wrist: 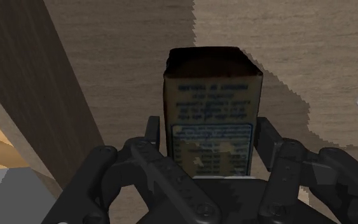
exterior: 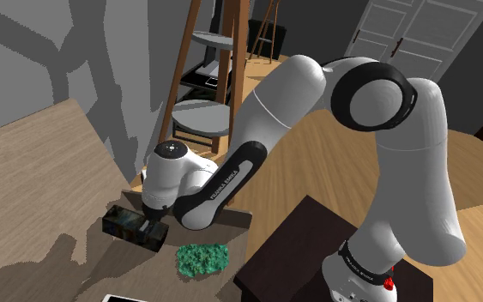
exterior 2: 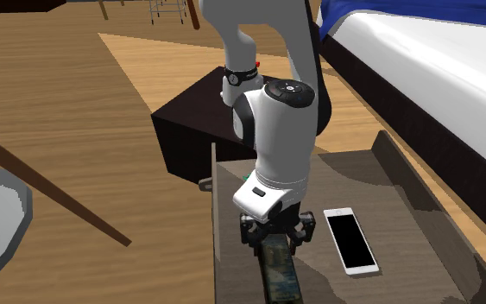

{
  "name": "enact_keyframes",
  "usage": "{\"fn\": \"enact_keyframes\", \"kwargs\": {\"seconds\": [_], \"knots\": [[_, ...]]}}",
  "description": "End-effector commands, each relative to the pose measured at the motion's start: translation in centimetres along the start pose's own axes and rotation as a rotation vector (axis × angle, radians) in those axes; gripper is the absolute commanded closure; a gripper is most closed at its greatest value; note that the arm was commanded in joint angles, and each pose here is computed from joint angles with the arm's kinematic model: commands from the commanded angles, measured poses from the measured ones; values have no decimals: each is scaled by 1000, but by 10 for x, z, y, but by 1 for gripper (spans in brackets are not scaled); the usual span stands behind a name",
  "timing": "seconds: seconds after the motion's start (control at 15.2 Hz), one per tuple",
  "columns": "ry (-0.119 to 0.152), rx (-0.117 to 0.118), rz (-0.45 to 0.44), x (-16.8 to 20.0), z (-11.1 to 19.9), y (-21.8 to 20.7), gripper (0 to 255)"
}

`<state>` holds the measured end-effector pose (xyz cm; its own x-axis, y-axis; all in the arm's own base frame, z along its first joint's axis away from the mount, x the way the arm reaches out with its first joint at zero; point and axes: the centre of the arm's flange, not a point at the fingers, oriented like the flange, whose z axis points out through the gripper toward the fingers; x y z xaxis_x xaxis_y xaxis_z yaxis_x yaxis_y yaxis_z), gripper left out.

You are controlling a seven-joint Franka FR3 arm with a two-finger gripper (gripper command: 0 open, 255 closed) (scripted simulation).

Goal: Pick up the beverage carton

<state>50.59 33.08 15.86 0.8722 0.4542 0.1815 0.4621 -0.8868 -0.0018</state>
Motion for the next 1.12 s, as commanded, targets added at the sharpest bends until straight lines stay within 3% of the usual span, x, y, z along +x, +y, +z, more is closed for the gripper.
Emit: {"fn": "enact_keyframes", "kwargs": {"seconds": [0.0, 1.06], "knots": [[-2, -1, 3, 1, -4, 2, 255], [-2, -1, 3, 14, -77, 1, 255]]}}
